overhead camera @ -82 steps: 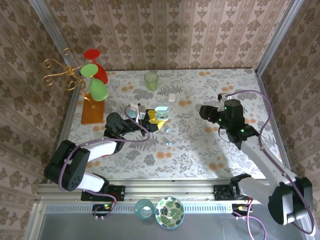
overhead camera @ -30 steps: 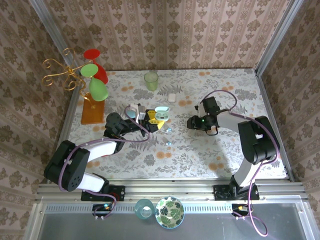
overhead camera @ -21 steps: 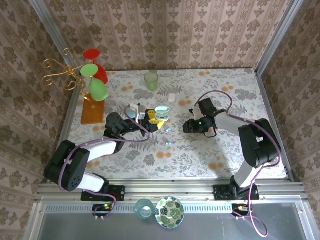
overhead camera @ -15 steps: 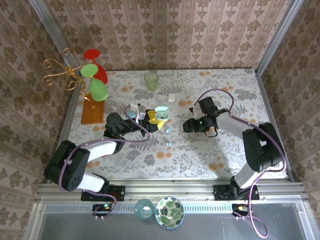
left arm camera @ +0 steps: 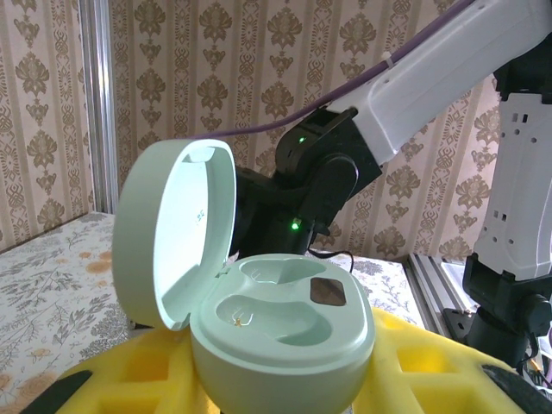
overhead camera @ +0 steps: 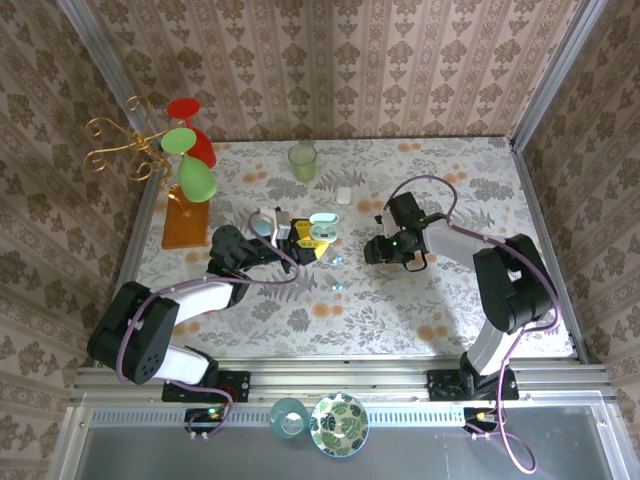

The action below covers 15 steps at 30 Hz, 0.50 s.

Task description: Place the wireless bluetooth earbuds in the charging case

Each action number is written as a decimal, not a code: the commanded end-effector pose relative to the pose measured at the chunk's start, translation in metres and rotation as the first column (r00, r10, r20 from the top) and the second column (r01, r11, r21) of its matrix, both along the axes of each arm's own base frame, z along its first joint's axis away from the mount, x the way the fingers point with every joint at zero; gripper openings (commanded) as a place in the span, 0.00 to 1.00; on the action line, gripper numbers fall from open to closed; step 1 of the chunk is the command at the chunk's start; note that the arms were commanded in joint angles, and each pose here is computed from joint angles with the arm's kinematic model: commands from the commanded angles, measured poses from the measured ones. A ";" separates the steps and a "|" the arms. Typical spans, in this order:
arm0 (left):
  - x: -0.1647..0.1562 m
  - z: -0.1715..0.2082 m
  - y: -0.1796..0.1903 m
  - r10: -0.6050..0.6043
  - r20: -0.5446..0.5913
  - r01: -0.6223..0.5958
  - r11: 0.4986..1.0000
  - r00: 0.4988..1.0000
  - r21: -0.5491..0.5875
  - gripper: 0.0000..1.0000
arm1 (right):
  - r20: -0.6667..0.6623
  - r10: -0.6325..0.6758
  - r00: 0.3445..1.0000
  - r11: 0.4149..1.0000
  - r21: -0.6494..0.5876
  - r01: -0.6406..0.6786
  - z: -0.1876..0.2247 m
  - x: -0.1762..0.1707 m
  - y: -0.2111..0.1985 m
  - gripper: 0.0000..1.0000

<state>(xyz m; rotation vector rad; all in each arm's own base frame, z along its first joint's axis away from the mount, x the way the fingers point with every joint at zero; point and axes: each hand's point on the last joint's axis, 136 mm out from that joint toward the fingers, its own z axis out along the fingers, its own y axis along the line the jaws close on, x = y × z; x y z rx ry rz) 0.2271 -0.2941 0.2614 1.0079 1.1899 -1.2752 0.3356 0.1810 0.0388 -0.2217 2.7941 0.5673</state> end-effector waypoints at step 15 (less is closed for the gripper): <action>-0.008 0.011 0.002 -0.019 0.059 0.021 1.000 0.998 -0.024 0.27 | -0.088 0.176 0.980 0.984 0.000 -0.177 -0.003 -0.027 0.028 0.49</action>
